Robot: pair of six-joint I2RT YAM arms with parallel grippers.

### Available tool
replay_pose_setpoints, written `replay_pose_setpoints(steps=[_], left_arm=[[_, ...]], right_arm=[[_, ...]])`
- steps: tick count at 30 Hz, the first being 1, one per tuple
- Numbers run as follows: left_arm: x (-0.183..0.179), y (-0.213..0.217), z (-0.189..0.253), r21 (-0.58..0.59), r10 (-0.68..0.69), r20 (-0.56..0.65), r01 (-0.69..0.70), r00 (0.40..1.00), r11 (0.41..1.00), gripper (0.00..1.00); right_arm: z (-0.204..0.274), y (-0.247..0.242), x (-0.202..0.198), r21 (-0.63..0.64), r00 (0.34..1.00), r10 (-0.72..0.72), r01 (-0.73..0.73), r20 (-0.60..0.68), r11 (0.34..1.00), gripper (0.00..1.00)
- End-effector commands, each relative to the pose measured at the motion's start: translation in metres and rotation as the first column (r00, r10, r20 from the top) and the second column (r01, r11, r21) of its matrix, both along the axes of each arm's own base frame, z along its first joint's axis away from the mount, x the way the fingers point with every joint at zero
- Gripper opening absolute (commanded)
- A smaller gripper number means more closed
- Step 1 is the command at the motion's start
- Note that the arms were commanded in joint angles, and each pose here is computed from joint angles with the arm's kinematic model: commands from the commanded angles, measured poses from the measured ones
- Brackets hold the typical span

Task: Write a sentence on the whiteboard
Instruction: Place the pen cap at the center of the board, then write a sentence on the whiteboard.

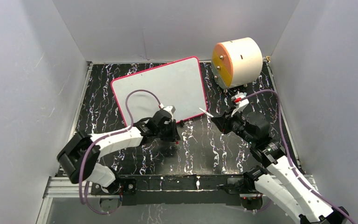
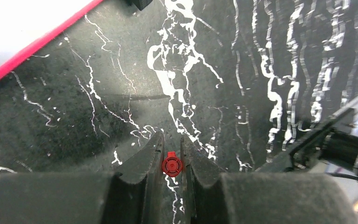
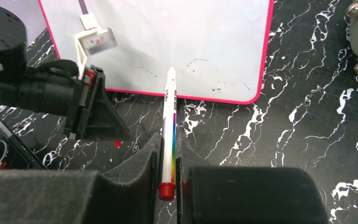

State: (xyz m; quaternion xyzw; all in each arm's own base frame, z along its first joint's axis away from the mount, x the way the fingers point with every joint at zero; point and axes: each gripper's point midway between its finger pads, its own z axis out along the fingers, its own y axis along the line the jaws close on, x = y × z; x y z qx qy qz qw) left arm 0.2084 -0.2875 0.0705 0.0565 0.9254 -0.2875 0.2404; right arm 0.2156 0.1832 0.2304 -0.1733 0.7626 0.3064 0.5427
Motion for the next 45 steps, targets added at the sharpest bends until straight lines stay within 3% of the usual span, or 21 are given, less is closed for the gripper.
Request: replay_pose_setpoints(steps=[1,10,23,30,37,45], left_arm=[[0.001,0.000,-0.019,0.165,-0.039,0.033,0.033,0.999,0.986,0.00],[-0.005,-0.009,-0.050,0.295,-0.083,0.000,0.079,0.997,0.952,0.02],[0.002,0.000,-0.032,0.314,-0.038,0.049,0.021,0.998,0.949,0.44],[0.014,0.017,0.009,0.321,0.037,0.146,-0.082,0.989,0.944,0.65],[0.016,0.061,0.036,0.342,0.197,0.234,-0.270,0.952,0.900,0.68],[0.012,0.110,0.020,0.344,0.403,0.281,-0.483,0.871,0.805,0.64]], right_arm=[[0.021,-0.010,0.004,-0.005,0.997,-0.043,0.043,0.067,0.999,0.00],[0.018,-0.012,0.006,-0.015,0.996,-0.058,0.059,0.069,0.998,0.00],[0.016,-0.014,0.004,-0.019,0.996,-0.060,0.062,0.068,0.998,0.00],[0.015,-0.015,0.003,-0.024,0.996,-0.063,0.064,0.064,0.998,0.00],[0.016,-0.015,0.004,-0.028,0.996,-0.062,0.064,0.070,0.998,0.00],[0.017,-0.014,0.005,-0.027,0.996,-0.055,0.057,0.073,0.998,0.00]])
